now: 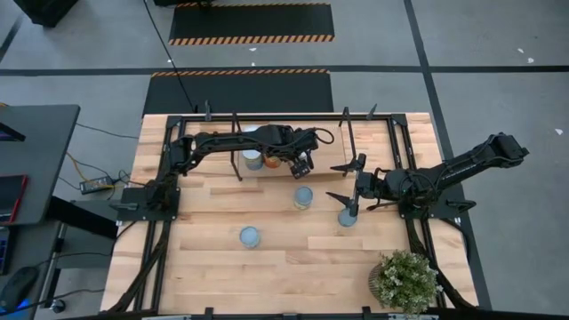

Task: Pick and place cans onto a shelf
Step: Put the canned corn on the shelf

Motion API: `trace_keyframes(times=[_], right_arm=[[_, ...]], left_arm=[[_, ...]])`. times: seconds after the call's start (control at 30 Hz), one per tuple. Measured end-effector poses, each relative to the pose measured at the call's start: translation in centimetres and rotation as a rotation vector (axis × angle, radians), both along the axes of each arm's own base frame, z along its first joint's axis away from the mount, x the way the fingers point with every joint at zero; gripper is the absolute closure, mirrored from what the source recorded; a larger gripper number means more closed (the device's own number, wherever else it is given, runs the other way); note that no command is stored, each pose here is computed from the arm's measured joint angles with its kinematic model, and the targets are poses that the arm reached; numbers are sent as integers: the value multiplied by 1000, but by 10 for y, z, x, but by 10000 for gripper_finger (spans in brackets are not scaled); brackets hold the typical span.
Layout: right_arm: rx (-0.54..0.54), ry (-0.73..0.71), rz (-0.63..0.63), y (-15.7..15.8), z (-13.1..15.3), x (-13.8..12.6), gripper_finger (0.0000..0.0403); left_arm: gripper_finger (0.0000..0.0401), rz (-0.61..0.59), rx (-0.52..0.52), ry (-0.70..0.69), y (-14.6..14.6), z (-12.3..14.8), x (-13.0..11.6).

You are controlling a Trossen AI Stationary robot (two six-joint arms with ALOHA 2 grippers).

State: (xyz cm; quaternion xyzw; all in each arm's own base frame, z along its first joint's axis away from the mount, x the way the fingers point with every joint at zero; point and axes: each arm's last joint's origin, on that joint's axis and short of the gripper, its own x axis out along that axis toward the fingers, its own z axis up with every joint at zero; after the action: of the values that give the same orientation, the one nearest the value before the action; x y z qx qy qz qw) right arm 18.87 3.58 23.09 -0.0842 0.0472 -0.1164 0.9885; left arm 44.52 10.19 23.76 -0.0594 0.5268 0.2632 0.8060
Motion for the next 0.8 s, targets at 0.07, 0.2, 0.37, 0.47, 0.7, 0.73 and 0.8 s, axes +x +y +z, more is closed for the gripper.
trace_keyframes(times=[0.07, 0.2, 0.37, 0.47, 0.7, 0.73, 0.8], right_arm=[[1, 0, 0, 0, 0, 0, 31], [-2, 0, 0, 0, 0, 0, 31], [-8, 2, 0, 0, 0, 0, 31], [-9, 3, 1, 0, 0, 0, 31], [3, 0, 0, 0, 0, 0, 31], [3, 0, 1, 0, 0, 0, 31], [3, 0, 2, 0, 0, 0, 31]], left_arm=[[44, -11, 4, 6, 0, 0, 0], [43, -20, 3, 13, 0, 0, -1], [43, -32, -1, 23, 2, -1, -1], [43, -40, -1, 34, 1, -1, -2], [43, -33, 6, 50, -2, -1, -3], [43, -32, 10, 51, -2, -1, -3], [43, -33, 10, 51, -2, -1, -3]])
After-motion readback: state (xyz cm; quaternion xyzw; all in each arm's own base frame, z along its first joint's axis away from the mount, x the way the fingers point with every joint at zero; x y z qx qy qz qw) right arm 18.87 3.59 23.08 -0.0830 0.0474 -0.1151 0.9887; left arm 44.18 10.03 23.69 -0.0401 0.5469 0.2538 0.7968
